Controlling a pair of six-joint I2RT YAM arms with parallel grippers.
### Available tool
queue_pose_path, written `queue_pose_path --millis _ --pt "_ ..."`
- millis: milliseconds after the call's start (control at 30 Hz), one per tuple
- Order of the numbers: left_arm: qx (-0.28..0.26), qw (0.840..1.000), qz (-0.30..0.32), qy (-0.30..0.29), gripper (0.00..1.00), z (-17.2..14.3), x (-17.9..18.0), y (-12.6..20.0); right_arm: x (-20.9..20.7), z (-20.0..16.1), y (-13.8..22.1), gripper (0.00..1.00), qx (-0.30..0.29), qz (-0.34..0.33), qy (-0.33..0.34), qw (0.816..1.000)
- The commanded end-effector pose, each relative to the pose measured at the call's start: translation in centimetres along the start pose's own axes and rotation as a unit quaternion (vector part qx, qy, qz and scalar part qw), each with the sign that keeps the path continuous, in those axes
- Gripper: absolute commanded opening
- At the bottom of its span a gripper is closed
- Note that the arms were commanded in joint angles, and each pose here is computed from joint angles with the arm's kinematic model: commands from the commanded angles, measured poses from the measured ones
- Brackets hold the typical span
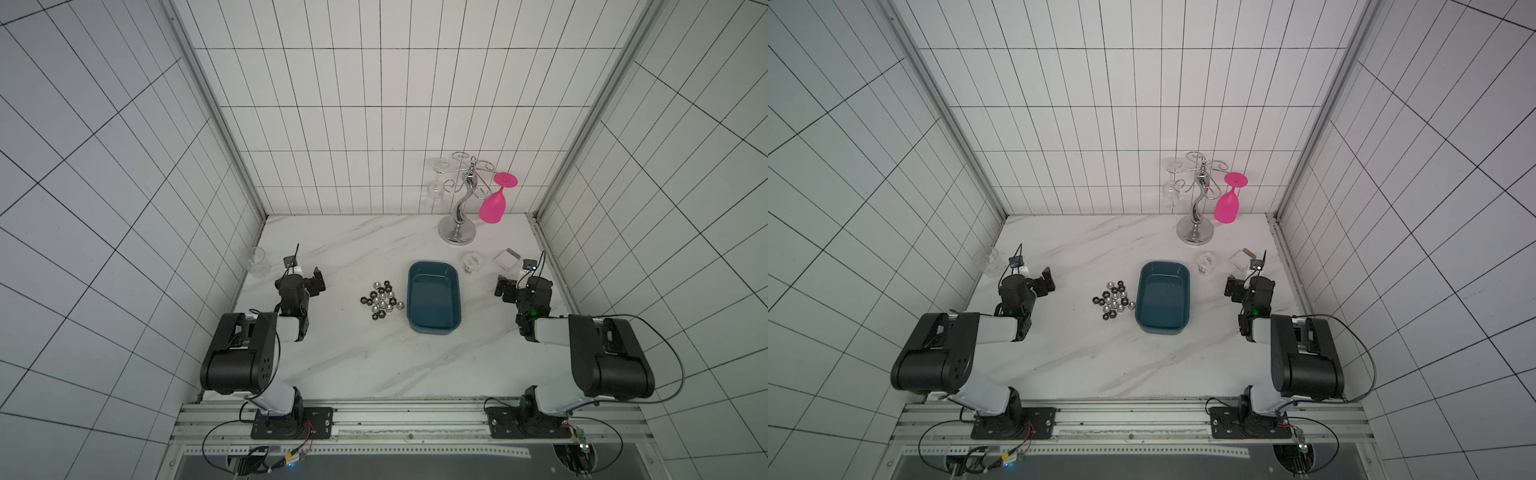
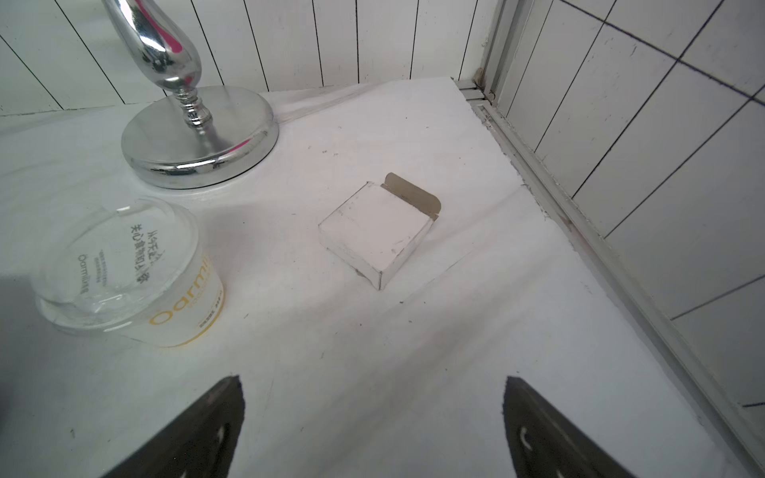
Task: Put the nuts on the desktop into the storage box
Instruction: Pick up the nut from the center of the board.
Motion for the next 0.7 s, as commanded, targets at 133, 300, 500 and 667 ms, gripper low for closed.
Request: queue_pose_path --millis 133,300,500,667 --pt "-0.022 1.0 0.004 -0.001 0.98 1.7 0.1 0.0 -0.2 1.2 -0.2 0.99 -0.016 0.0 -0.005 1.0" --pt "-0.02 1.0 0.003 0.001 0.98 1.6 0.1 -0.1 -0.4 1.1 -0.4 0.99 -0.011 0.006 -0.011 1.0" --pt "-0.022 1.0 -0.006 0.007 0.98 1.7 0.3 0.0 -0.4 1.2 -0.3 0.99 -0.011 0.008 -0.012 1.0" --pt "-0.015 1.0 0.0 0.009 0.98 4.0 0.8 0.0 -0.8 4.5 0.2 0.99 0.01 -0.034 -0.022 0.999"
Point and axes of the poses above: each gripper's point midway between its finger pads, its own y axis back along the fingers, its own x axis along the line the jaws close on, z = x × y, the point moved 2 cm from there along y, back along the fingers, and after that the axes turned 12 degrees about -y, right-handed, at the moved point
